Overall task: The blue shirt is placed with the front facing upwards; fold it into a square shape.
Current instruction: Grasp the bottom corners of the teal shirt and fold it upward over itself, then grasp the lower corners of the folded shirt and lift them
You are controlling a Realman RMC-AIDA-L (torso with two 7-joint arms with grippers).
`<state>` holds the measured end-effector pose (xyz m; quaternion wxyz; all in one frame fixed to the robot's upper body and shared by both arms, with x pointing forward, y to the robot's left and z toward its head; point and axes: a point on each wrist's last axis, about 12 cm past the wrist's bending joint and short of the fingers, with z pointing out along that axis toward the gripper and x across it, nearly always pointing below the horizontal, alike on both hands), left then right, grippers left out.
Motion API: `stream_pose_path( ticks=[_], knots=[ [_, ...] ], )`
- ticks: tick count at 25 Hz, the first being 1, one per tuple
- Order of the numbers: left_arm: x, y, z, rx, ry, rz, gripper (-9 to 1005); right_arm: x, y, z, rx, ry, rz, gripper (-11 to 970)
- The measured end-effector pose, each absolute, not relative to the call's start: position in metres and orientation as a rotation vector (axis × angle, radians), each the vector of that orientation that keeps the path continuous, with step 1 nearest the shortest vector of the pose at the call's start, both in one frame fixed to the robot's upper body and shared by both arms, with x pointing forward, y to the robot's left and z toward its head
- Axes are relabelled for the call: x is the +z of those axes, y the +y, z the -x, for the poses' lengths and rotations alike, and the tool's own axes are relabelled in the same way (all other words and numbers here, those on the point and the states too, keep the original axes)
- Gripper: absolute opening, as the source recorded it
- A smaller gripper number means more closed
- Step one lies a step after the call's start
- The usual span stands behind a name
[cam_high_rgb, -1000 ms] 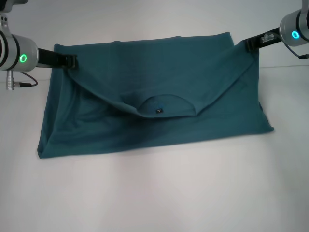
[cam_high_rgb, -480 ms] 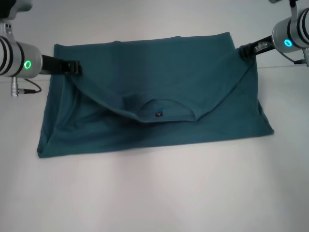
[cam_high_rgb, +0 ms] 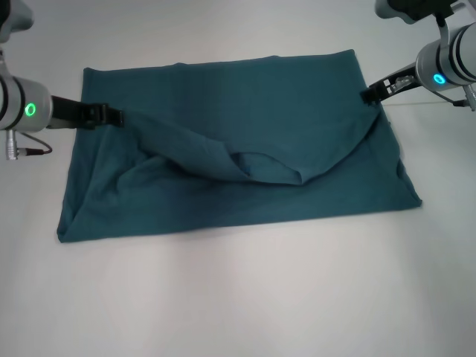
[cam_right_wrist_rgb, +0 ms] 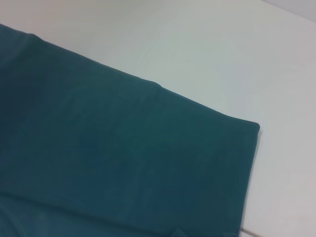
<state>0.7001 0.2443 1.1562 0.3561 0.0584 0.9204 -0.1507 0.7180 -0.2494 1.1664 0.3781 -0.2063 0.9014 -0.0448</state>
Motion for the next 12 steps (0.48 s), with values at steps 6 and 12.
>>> stream_pose_path(
  ticks=[6,12],
  knots=[
    [1.157,0.260,-0.694,-0.414,2.360,-0.027,598,1.178,-0.253,-0.716,-0.013,2.330,0.455,643],
    [1.161,0.281,-0.677,-0.498,2.328,0.100,627,1.190,-0.272,-0.692,0.221,2.322,0.362,819]
  ],
)
